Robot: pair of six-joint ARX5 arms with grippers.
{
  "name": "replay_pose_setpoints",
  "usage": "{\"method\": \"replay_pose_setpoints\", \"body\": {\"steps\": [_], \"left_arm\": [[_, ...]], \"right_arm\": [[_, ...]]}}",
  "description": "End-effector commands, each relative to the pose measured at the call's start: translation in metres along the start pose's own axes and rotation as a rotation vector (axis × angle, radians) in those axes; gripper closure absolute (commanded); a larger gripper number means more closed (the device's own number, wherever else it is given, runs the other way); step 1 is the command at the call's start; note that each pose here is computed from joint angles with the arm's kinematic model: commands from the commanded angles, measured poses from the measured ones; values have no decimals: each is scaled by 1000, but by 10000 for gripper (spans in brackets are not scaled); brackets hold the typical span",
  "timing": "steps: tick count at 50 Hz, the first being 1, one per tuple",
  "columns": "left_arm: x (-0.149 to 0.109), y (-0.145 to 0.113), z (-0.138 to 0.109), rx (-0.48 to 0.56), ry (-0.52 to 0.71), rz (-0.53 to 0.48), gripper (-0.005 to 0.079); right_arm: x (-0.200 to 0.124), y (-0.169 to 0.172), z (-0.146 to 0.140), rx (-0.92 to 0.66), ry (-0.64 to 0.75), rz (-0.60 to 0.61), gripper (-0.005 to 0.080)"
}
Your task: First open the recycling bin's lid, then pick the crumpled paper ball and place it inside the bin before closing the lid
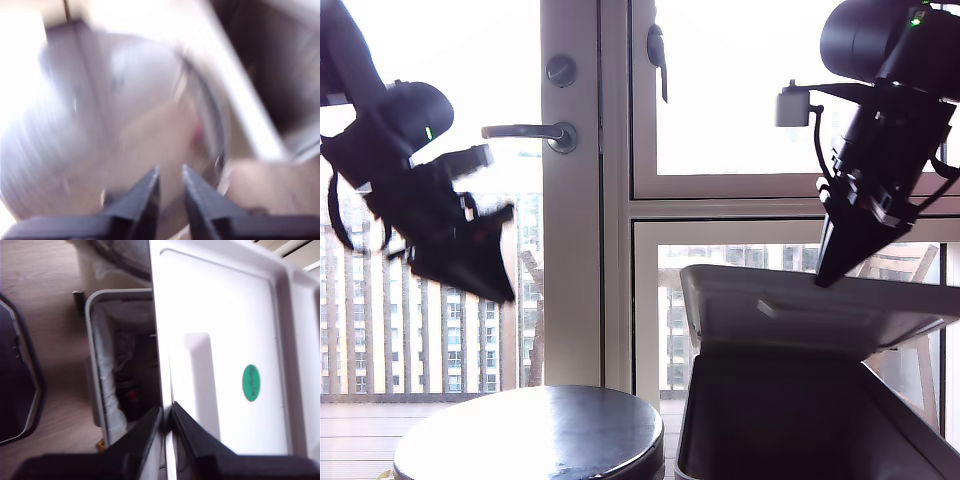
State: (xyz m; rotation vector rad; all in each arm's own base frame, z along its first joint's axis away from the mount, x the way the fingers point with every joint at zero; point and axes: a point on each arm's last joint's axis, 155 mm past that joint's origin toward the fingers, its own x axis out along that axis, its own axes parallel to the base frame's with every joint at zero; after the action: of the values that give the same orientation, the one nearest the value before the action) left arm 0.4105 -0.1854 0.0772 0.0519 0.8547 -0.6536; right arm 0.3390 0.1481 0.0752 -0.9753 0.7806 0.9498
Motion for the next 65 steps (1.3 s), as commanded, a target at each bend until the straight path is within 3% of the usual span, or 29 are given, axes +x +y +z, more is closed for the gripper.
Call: {"method": "replay_pose_setpoints", "body": {"steps": [1,10,23,35,37,43,49,58,65], "left_arm": [[-7,-3,7,1,-25,-15,766],[-24,-12,24,21,-79,-32,766],[-26,-17,25,23,-83,-54,766],[-26,-17,26,25,-86,-53,766],[-26,-17,26,26,-87,-53,766],[-26,-17,25,27,-85,-54,766],[-26,-15,24,24,-81,-52,766],[-32,-22,17,5,-51,-81,766],[-41,-30,3,-14,4,-107,766]], "right_arm": [[11,16,-4,7,9,73,765],[33,31,-15,12,51,146,765],[62,51,-31,-1,106,238,761],[65,49,-30,59,110,225,486],[65,49,-31,83,115,226,474],[63,50,-33,123,129,225,523],[59,54,-34,169,144,236,777],[51,47,-27,340,135,201,764],[46,42,-22,582,153,181,764]]}}
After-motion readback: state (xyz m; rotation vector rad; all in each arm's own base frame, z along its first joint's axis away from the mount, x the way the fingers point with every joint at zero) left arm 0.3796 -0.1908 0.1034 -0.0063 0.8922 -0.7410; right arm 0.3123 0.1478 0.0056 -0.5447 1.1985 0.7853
